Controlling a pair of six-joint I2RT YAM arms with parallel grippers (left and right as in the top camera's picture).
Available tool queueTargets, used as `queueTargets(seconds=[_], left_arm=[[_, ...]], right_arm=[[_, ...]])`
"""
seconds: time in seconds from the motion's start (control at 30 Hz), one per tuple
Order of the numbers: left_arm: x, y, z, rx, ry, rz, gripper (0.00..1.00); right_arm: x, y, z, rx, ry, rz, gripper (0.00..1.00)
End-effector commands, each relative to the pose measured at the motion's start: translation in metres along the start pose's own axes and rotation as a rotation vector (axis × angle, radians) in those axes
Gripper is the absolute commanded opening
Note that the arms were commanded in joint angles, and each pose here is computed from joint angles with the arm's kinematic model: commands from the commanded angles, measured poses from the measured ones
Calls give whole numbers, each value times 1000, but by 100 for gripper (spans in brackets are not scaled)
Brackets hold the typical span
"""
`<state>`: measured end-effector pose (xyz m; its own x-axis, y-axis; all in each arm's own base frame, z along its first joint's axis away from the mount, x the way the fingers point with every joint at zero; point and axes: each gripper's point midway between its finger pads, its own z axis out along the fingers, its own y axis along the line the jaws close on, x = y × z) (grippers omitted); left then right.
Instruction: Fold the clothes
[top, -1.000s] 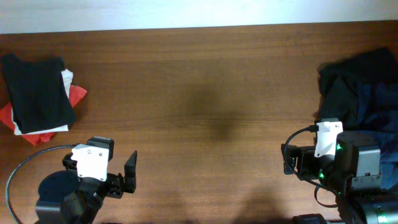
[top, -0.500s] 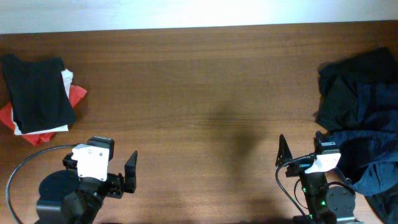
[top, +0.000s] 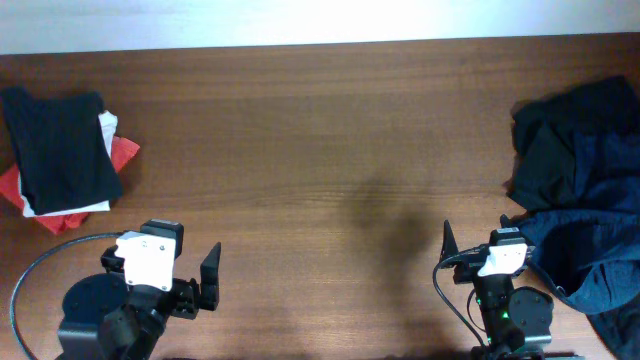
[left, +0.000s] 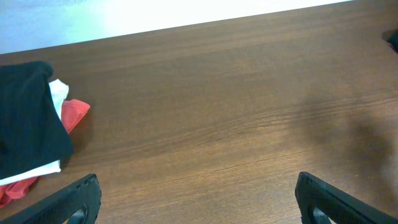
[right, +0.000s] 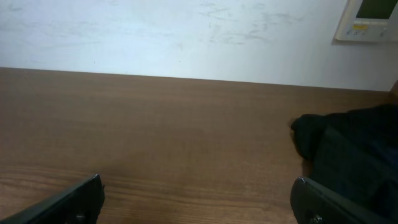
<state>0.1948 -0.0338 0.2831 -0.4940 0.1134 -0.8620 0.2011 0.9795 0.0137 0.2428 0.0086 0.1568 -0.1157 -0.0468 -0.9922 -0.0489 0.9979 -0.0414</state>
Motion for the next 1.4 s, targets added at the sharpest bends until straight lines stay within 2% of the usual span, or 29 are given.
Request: queueTargets(seconds=[0.0,0.53,0.67,0.77,0.83,1.13,1.23,1.37], left_arm=[[0,0,-1,-1,-4,-6,99],[0,0,-1,-2,-4,-6,99],[28,14,7,-76,53,2,99],[52,15,26,-88,-37,7,99],[64,16,46,-100,-198,14,99],[66,27,93,-158,-540,31,99],[84,26,103,-149,-457,27,99],[86,25,104,-143,-445,27,99]], right_arm=[[2,-4,0,18,-3,-6,99],[2,-4,0,18,-3,-6,99],[2,-4,0,18,-3,-6,99],[2,-4,0,18,-3,-6,99],[2,-4,0,18,-3,-6,99],[2,-4,0,18,-3,-6,99],[2,-4,0,18,-3,-6,99],[2,-4,0,18,-3,-6,99]])
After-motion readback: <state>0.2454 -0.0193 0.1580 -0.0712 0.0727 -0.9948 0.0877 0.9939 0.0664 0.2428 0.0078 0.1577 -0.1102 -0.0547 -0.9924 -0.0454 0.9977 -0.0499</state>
